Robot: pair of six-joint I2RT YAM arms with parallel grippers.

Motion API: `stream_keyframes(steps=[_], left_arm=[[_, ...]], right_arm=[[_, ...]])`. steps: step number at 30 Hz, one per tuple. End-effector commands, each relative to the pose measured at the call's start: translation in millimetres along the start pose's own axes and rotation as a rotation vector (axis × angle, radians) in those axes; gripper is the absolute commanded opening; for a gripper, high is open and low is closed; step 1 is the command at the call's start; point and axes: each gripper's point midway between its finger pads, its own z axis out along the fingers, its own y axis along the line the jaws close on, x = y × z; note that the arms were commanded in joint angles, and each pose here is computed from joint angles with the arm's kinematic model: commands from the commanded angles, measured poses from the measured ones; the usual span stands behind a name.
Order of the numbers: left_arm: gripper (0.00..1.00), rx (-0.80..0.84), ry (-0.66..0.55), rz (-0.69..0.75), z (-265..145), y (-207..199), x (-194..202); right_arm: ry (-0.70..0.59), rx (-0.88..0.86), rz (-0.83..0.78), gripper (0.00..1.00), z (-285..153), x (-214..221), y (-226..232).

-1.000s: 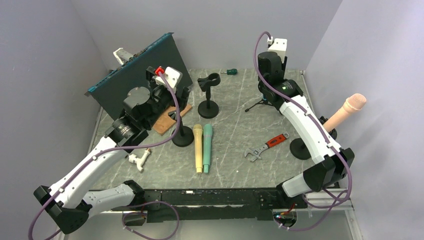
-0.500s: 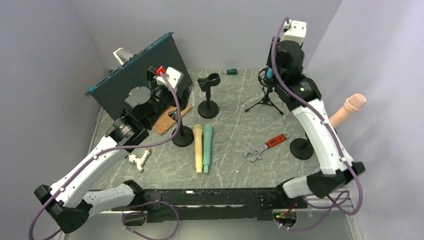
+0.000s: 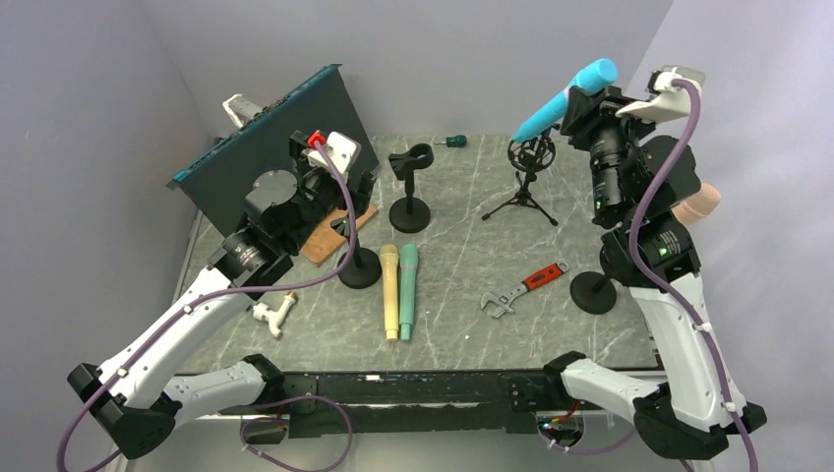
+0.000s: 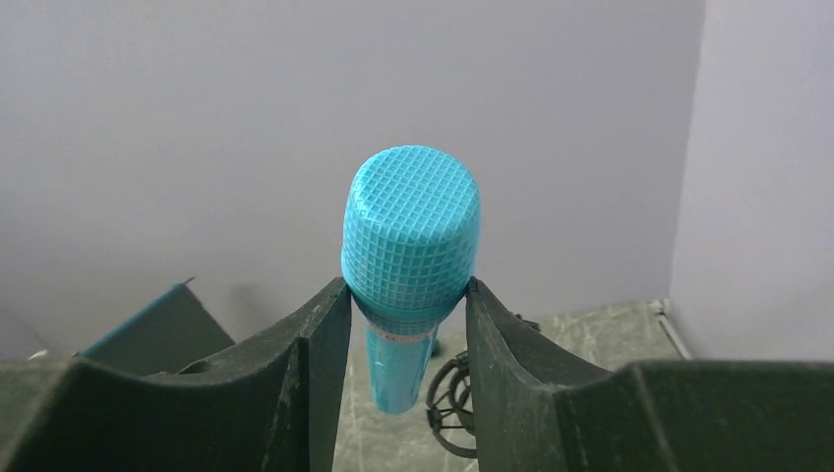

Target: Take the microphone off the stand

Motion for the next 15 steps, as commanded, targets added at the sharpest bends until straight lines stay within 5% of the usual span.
stream_keyframes(steps=[1, 15], left_arm=[[1.0, -0.032, -0.031, -0.005, 0, 5, -9], [0.99, -0.011, -0.006, -0.007, 8, -2, -1]], right_arm=[[0.092, -0.165, 0.024, 0.01, 9, 25, 39], [0.809, -0.486, 0.117, 0.0, -44, 218, 102]])
